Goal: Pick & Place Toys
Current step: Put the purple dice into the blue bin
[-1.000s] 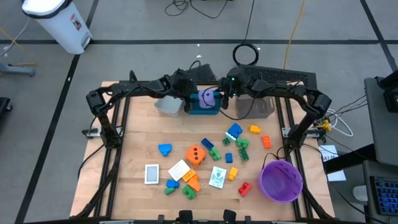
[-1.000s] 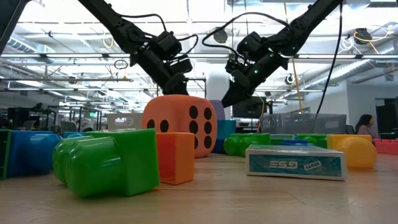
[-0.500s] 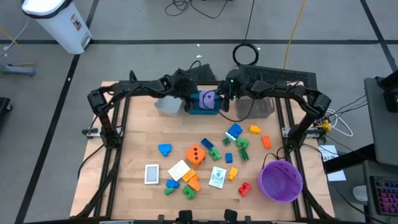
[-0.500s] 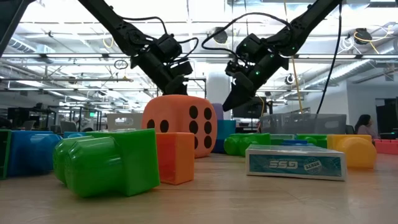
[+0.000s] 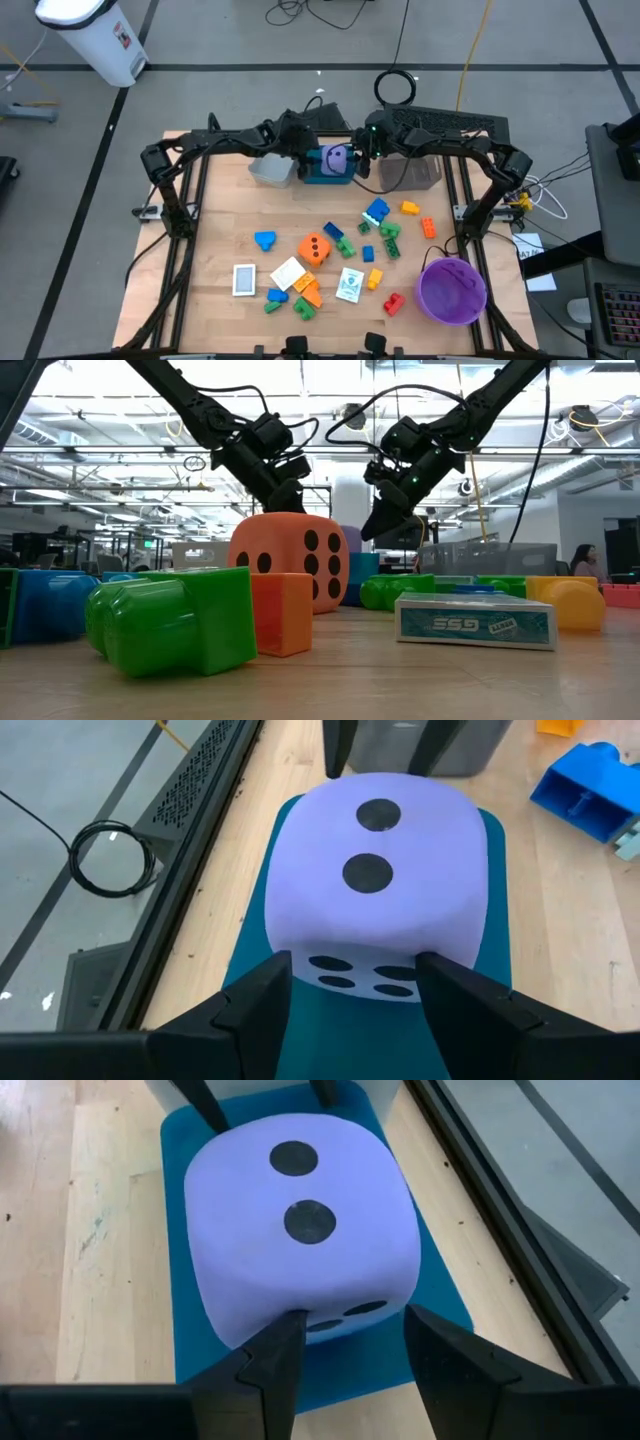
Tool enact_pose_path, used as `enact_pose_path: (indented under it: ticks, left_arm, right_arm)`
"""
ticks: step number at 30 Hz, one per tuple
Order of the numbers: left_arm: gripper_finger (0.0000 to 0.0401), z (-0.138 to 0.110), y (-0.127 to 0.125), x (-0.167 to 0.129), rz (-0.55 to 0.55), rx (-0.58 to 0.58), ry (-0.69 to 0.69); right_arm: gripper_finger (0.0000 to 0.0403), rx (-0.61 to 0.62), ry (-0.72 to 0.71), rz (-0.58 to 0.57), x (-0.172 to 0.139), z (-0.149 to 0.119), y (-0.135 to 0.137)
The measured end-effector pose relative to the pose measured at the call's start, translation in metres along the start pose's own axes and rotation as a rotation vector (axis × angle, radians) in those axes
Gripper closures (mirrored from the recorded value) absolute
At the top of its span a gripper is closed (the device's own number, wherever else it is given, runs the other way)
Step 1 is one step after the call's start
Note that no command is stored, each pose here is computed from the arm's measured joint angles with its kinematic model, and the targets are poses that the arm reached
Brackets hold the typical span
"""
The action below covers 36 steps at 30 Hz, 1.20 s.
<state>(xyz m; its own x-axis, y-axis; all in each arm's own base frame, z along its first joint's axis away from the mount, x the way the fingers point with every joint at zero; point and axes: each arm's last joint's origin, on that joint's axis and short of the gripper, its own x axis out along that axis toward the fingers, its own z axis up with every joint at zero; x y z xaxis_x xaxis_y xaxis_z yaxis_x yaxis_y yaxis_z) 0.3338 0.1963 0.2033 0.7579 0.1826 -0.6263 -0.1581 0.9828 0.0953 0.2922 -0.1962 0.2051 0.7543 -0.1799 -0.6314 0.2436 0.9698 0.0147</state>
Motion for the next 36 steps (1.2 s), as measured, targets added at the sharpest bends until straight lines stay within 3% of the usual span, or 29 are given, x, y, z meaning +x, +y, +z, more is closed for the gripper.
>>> enact_pose_path:
  ticks: [29,36]
  left_arm:
    - [0.0178,-0.008,-0.001,-0.001,0.011,0.017,0.095]
    - [0.0178,-0.010,-0.012,0.003,-0.022,0.056,0.127]
  right_arm:
    - [0.0236,-0.027,0.030,-0.038,-0.011,-0.001,-0.005]
    - [0.0236,-0.056,0.164,-0.054,-0.018,-0.012,-0.004]
